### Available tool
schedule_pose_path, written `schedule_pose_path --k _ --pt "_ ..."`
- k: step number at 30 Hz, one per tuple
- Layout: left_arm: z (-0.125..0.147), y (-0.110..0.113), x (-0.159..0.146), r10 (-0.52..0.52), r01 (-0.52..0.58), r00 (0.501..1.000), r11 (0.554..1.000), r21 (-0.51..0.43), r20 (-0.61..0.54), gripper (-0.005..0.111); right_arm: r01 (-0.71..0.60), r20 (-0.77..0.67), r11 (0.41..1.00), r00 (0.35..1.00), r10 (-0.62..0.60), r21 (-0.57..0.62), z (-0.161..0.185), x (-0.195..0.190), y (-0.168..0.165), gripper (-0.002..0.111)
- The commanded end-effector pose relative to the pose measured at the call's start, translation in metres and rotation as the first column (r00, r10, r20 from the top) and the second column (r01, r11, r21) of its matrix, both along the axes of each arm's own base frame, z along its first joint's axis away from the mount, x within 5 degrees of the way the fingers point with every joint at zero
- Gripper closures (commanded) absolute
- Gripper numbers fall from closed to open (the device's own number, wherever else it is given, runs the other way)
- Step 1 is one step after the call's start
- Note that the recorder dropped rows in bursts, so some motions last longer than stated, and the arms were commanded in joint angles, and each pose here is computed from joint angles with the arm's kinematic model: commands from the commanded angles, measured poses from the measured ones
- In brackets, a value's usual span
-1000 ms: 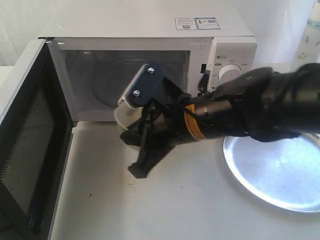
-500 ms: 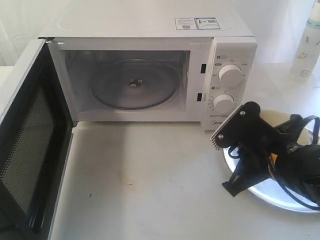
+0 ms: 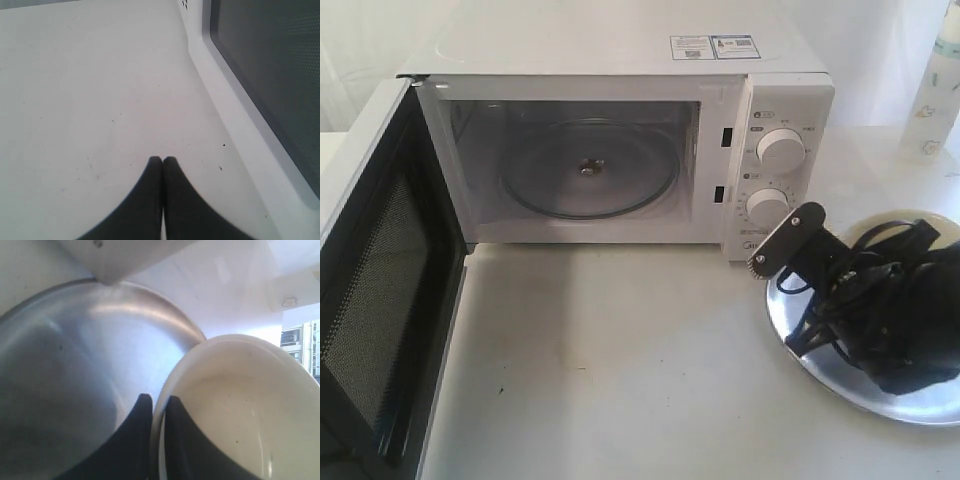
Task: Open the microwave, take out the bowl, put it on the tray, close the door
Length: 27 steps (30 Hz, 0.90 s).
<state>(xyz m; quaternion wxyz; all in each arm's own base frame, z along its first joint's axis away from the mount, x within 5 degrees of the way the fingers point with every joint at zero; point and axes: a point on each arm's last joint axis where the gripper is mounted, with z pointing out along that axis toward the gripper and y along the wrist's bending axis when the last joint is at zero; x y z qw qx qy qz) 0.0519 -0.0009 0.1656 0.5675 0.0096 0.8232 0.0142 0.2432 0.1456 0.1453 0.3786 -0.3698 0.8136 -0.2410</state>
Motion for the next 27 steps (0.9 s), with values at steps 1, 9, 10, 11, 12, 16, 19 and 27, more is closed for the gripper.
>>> schedule_pose_path --k 1,9,10,11,12,16,19,27 --pt "0.001 0.000 0.000 -0.004 0.004 1.000 1.000 -0.008 0.003 0.107 0.009 0.061 0.999 0.998 -0.011 0.032 0.012 0.018 0.013 0.108" --pt "0.001 0.000 0.000 -0.004 0.004 1.000 1.000 -0.008 0.003 0.107 -0.056 -0.003 0.993 0.998 0.057 0.100 0.004 0.028 0.034 0.102" --pt "0.001 0.000 0.000 -0.004 0.004 1.000 1.000 -0.008 0.003 0.107 -0.055 -0.006 0.994 0.998 0.056 0.095 0.003 0.029 0.034 0.100" --pt "0.001 0.000 0.000 -0.004 0.004 1.000 1.000 -0.008 0.003 0.107 -0.055 -0.010 0.994 0.998 0.056 0.092 0.001 0.029 0.034 0.098" --pt "0.001 0.000 0.000 -0.004 0.004 1.000 1.000 -0.008 0.003 0.107 -0.051 -0.014 0.995 0.999 0.053 0.084 -0.002 0.029 0.034 0.095" --pt "0.001 0.000 0.000 -0.004 0.004 1.000 1.000 -0.008 0.003 0.107 -0.038 -0.005 0.997 0.999 0.039 0.066 -0.003 0.030 0.032 0.082" --pt "0.001 0.000 0.000 -0.004 0.004 1.000 1.000 -0.008 0.003 0.107 -0.031 0.003 0.997 1.000 0.031 0.066 -0.002 0.030 0.031 0.067" --pt "0.001 0.000 0.000 -0.004 0.004 1.000 1.000 -0.008 0.003 0.107 -0.120 0.018 0.970 0.993 0.119 0.210 0.032 0.021 0.039 0.059"
